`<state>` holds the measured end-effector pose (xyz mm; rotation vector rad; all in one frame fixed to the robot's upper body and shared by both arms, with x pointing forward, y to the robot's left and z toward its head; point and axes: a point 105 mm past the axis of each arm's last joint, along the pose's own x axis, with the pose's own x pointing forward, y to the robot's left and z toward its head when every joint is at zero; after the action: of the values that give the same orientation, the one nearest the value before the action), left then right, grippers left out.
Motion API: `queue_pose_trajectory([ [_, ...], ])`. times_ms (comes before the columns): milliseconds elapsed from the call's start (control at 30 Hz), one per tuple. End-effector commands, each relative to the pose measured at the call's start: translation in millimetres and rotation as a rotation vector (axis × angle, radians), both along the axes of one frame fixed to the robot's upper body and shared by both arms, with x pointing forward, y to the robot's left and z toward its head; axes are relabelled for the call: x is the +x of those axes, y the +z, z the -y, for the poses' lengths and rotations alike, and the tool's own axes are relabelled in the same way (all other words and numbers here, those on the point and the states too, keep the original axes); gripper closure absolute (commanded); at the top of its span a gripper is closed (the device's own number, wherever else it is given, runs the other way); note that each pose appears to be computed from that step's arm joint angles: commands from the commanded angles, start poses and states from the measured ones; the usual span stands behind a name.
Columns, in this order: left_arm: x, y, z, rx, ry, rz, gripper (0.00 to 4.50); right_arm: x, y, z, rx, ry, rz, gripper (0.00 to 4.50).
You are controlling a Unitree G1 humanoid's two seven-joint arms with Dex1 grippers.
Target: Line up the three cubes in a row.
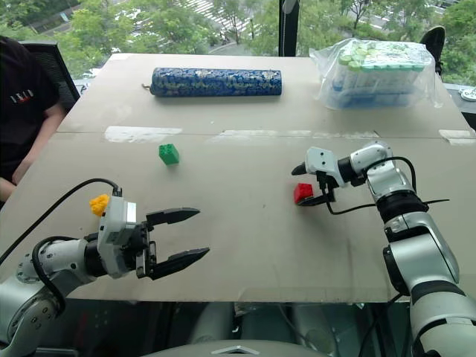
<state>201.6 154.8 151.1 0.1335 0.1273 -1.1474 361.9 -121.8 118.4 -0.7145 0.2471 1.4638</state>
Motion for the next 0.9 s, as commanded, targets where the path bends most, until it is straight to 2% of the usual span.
queue_pose_trajectory([
  [33, 0, 4, 3, -0.005, -0.028, 0.015, 0.00, 4, 2, 3, 0.000, -0.018, 0.017, 0.05],
  [267, 1, -1, -6, -0.021, 0.017, -0.001, 0.00, 2, 15, 3, 0.053, -0.004, 0.018, 0.05],
  [400, 8, -9, -15, -0.054, 0.122, -0.025, 0.00, -9, 26, 4, 0.117, 0.018, 0.018, 0.05],
  [467, 16, -11, -22, -0.063, 0.205, -0.004, 0.00, -20, 37, 1, 0.197, 0.028, 0.009, 0.05],
  [600, 55, -9, -45, -0.052, 0.523, 0.110, 0.00, -43, 60, -7, 0.355, -0.014, 0.023, 0.05],
  [767, 107, -9, -78, -0.022, 0.942, 0.068, 0.00, -68, 87, -9, 0.533, -0.202, 0.129, 0.05],
  [900, 139, -2, -90, 0.027, 1.123, 0.074, 0.00, -89, 89, -8, 0.626, -0.366, 0.178, 0.05],
])
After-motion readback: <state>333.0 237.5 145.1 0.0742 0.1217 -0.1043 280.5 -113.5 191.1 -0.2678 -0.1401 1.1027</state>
